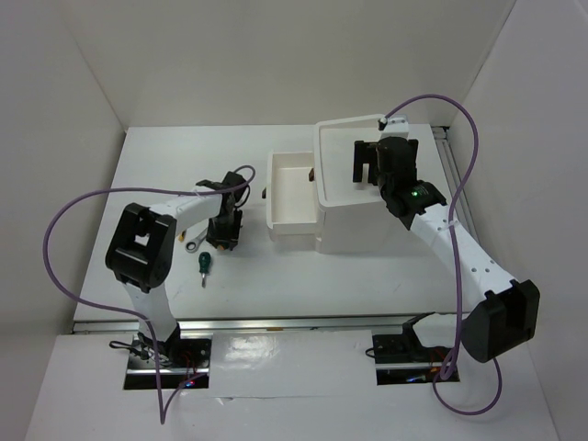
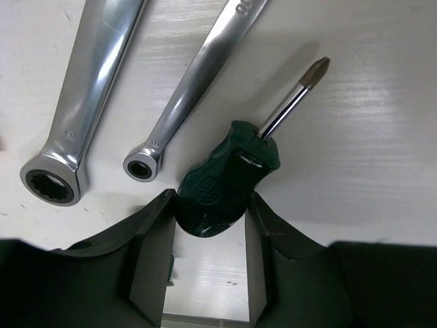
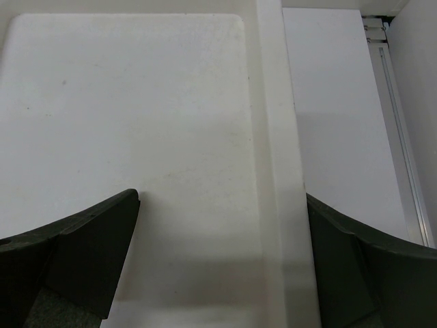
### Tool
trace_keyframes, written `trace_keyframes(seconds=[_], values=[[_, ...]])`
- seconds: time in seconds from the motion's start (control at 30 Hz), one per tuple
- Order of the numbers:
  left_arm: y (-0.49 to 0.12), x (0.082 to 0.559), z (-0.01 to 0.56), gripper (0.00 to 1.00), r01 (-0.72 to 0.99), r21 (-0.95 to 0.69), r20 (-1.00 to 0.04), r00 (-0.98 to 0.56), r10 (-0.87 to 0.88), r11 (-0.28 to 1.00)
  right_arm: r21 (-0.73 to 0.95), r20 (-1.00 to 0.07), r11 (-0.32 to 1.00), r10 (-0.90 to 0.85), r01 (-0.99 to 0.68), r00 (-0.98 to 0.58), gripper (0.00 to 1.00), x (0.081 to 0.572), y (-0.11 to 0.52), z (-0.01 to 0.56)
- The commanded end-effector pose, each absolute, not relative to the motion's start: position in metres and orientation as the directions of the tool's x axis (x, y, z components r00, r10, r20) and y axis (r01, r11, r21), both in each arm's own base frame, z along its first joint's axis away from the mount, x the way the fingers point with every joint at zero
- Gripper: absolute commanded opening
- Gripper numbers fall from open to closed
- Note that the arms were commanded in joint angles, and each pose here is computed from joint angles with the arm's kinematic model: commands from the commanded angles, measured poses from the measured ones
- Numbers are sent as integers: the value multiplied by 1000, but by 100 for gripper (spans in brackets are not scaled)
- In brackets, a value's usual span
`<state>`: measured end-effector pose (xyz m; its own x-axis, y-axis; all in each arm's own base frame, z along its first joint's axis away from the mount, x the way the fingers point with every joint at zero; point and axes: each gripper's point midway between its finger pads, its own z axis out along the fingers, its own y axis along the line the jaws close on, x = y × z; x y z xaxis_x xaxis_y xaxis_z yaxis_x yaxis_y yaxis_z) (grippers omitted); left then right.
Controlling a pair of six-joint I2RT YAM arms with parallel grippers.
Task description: Sort the tools into containers
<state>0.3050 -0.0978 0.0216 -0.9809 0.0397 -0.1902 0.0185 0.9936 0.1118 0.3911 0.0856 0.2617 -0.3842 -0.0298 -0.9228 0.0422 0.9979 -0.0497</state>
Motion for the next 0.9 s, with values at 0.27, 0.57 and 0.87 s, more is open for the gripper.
trace_keyframes(seconds=[0.27, 0.57, 0.87], values=[[-95, 306, 39, 0, -15, 146, -222, -975, 17, 989, -60, -803, 998, -57, -15, -593, 100, 354, 92, 198], [-112, 323, 204, 0, -95, -102, -642, -754, -138, 990, -67, -811, 998, -54, 0, -583, 100, 353, 89, 202], [-222, 343, 292, 0, 234, -483, -706, -674, -217, 844, -76, -807, 997, -57, 7, -588, 100, 352, 86, 201]])
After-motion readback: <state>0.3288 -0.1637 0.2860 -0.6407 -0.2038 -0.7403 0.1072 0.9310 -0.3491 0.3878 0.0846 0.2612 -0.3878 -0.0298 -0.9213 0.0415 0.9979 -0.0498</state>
